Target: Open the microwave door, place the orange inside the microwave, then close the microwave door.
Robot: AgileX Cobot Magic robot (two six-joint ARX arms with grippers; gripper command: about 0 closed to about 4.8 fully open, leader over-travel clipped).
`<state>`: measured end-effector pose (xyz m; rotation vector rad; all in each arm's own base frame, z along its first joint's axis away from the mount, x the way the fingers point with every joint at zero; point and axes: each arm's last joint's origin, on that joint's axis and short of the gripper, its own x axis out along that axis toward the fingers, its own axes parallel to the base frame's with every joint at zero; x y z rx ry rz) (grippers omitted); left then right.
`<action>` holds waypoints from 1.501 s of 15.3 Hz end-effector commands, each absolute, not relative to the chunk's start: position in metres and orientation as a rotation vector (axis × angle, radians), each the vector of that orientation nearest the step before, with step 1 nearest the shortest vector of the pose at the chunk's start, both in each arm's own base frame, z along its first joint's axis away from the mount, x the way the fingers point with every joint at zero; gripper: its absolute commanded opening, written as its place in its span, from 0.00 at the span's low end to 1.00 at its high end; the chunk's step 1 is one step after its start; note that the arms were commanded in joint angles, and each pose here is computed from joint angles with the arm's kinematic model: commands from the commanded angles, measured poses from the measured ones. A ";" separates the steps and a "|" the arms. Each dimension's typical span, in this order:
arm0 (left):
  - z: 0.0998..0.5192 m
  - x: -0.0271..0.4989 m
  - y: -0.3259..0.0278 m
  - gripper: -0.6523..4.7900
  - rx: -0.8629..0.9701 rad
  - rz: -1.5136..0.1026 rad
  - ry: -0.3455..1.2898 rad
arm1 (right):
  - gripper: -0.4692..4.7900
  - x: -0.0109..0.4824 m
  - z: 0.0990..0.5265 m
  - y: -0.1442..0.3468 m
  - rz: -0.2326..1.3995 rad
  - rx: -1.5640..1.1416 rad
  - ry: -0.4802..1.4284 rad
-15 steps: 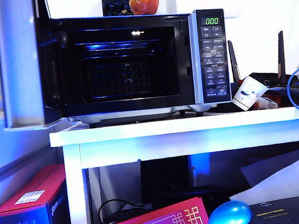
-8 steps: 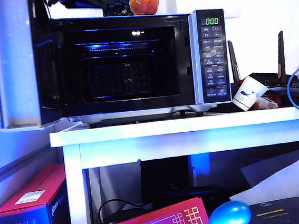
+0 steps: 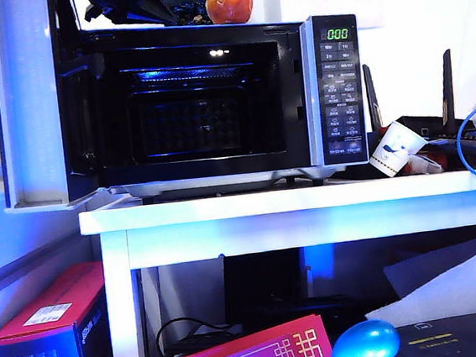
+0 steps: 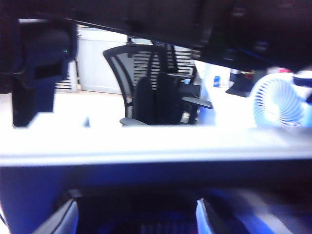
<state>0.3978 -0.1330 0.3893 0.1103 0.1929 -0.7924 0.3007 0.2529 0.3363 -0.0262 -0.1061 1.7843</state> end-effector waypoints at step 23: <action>0.380 0.400 -0.134 0.11 0.106 -0.806 0.236 | 1.00 0.397 0.420 0.179 0.635 -0.169 -0.486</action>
